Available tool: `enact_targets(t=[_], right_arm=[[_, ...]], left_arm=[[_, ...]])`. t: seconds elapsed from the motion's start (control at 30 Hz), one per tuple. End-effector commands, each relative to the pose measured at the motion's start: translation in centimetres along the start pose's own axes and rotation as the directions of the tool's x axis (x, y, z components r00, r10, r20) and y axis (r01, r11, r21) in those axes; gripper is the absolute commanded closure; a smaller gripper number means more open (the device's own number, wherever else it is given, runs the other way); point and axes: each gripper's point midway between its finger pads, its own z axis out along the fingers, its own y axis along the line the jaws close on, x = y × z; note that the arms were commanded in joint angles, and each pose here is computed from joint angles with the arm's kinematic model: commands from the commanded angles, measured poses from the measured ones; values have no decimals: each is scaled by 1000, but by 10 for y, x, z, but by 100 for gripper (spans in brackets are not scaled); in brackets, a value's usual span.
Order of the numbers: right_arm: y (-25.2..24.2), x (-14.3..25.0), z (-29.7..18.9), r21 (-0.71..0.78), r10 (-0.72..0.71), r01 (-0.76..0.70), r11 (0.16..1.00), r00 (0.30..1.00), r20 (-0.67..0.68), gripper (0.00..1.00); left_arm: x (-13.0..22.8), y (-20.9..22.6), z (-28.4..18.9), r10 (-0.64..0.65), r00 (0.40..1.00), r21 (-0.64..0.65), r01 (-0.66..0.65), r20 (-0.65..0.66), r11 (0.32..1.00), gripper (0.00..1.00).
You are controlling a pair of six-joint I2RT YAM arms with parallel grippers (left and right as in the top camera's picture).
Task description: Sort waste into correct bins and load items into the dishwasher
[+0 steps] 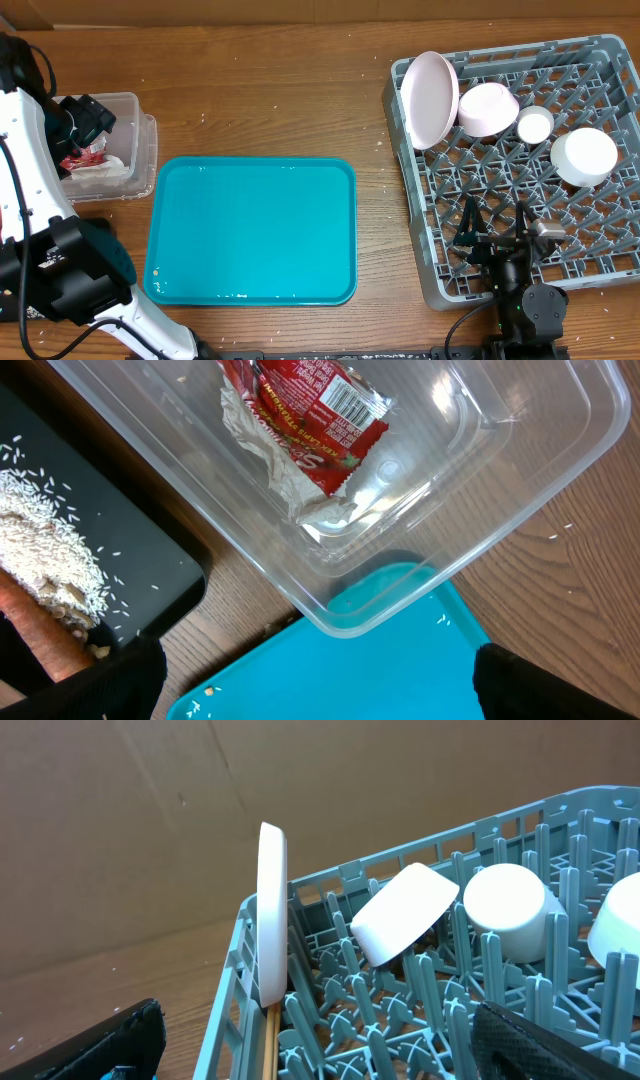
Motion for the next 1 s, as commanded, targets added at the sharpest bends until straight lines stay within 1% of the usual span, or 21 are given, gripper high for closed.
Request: enact_targets(t=[0.0, 0.37, 0.47, 0.53, 0.57, 0.63, 0.67, 0.73, 0.83, 0.97], right_arm=[[0, 2, 0, -5, 1, -1, 1000, 1000, 2, 0], [0, 2, 0, -5, 1, -1, 1000, 1000, 2, 0], [0, 2, 0, -6, 1, -1, 1000, 1000, 1, 0], [0, 2, 0, -6, 1, -1, 1000, 1000, 1, 0], [0, 2, 0, -6, 1, -1, 1000, 1000, 1, 0], [0, 2, 0, -5, 1, -1, 1000, 1000, 1, 0], [0, 2, 0, -5, 1, -1, 1000, 1000, 1, 0], [0, 2, 0, -6, 1, -1, 1000, 1000, 1, 0], [0, 2, 0, -5, 1, -1, 1000, 1000, 2, 0], [0, 2, 0, -6, 1, -1, 1000, 1000, 1, 0]], left_arm=[[1, -2, -1, 6, 1000, -3, -6, 3, 1000, 0], [1, -1, -5, 6, 1000, 1, -6, 13, 1000, 0], [5, -6, -31, 19, 997, 34, -22, 69, 999, 0], [8, -9, -57, 30, 990, 63, -38, 136, 997, 0], [8, -3, -78, 88, 974, 28, -96, 209, 995, 0], [18, 2, -99, 140, 959, 18, -149, 244, 989, 0], [29, 6, -117, 150, 952, 27, -163, 268, 986, 0], [41, 9, -135, 154, 934, 45, -177, 323, 983, 0], [65, 6, -149, 177, 885, 73, -230, 431, 971, 0], [94, -6, -144, 171, 799, 162, -317, 576, 935, 0]])
